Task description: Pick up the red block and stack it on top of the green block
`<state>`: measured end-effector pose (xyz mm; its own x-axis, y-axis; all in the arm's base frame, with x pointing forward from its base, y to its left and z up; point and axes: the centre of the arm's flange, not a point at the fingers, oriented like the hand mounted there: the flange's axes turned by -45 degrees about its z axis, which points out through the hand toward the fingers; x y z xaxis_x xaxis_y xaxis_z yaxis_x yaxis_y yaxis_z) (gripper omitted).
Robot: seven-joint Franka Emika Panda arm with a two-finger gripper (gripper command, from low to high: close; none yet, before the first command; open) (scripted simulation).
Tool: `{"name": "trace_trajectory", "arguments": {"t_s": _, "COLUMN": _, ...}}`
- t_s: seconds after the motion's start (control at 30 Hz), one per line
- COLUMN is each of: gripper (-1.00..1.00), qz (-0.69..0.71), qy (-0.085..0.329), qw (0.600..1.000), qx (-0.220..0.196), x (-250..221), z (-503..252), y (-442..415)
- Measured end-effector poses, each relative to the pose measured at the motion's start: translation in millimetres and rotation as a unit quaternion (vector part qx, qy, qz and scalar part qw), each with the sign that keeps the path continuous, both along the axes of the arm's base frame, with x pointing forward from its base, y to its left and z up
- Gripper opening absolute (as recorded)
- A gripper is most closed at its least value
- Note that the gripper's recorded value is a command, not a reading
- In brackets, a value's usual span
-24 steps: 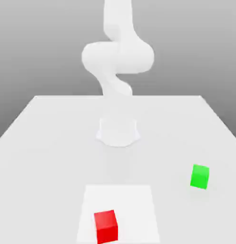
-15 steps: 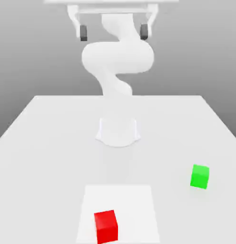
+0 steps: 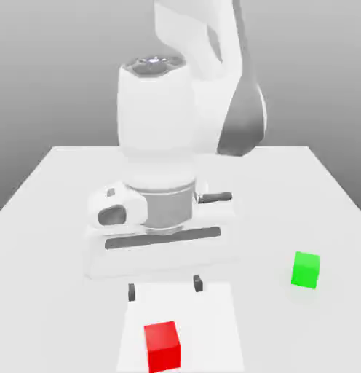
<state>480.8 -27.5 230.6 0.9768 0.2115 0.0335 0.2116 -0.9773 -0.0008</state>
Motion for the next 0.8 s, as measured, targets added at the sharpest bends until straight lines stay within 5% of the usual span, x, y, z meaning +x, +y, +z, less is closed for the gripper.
{"name": "trace_trajectory", "arguments": {"t_s": 0.17, "gripper": 0.0, "qz": 0.005, "qy": 0.016, "qw": 1.0, "qx": -0.004, "x": -4, "z": -70, "y": -2}}
{"name": "trace_trajectory", "arguments": {"t_s": 0.2, "gripper": -1.0, "qz": 0.005, "qy": 0.016, "qw": 1.0, "qx": -0.004, "x": -5, "z": -80, "y": -2}}
{"name": "trace_trajectory", "arguments": {"t_s": 0.6, "gripper": -1.0, "qz": 0.006, "qy": 0.017, "qw": 1.0, "qx": -0.003, "x": -6, "z": -27, "y": 2}}
{"name": "trace_trajectory", "arguments": {"t_s": 0.8, "gripper": -1.0, "qz": 0.061, "qy": 0.02, "qw": 0.998, "qx": 0.018, "x": -50, "z": -4, "y": 132}}
